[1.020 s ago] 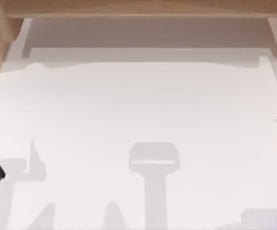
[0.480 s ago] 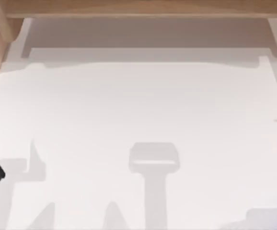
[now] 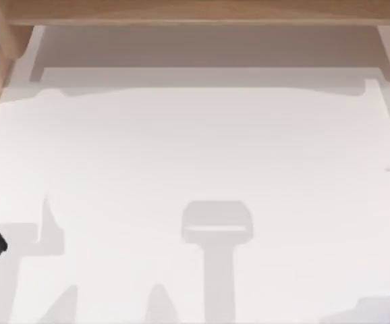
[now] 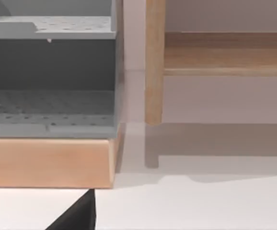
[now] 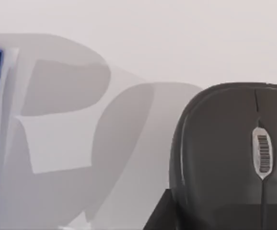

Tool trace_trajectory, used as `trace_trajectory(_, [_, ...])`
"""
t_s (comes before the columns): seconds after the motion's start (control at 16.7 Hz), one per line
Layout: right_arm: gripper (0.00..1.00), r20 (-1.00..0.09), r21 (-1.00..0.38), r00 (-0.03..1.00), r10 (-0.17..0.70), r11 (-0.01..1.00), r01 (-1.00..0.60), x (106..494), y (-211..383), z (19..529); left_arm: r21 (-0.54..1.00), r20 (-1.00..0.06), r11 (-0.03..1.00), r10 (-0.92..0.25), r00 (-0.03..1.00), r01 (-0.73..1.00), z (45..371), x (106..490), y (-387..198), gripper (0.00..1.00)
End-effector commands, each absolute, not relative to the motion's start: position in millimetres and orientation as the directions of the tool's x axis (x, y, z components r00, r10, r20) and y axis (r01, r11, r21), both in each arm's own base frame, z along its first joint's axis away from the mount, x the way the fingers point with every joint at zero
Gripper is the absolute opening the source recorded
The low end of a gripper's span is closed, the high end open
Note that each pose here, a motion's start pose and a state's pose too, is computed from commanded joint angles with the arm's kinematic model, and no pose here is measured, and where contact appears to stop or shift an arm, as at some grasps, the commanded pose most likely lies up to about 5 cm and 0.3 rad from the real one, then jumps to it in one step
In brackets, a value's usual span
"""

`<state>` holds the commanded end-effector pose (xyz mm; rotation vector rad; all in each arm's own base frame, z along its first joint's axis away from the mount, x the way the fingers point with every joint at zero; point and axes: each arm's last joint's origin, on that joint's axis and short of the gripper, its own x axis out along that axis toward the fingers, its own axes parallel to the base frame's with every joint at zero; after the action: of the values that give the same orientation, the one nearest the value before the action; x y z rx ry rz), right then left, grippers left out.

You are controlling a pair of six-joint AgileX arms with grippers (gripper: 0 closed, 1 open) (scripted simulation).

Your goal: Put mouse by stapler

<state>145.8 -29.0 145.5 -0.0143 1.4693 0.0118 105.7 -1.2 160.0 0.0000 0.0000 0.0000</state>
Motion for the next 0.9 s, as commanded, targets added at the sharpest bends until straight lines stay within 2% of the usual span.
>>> trace_trajectory(0.72, [0.98, -0.995, -0.002, 0.101, -0.001, 1.0, -0.017, 145.8, -29.0, 145.5, 0.0, 0.0, 1.0, 0.0, 1.0, 0.0, 160.0, 105.7, -1.2, 1.0])
trace_trajectory(0.9, [1.0, -0.995, -0.002, 0.101, -0.001, 1.0, -0.017, 145.8, -29.0, 145.5, 0.0, 0.0, 1.0, 0.0, 1.0, 0.0, 160.0, 105.7, -1.2, 1.0])
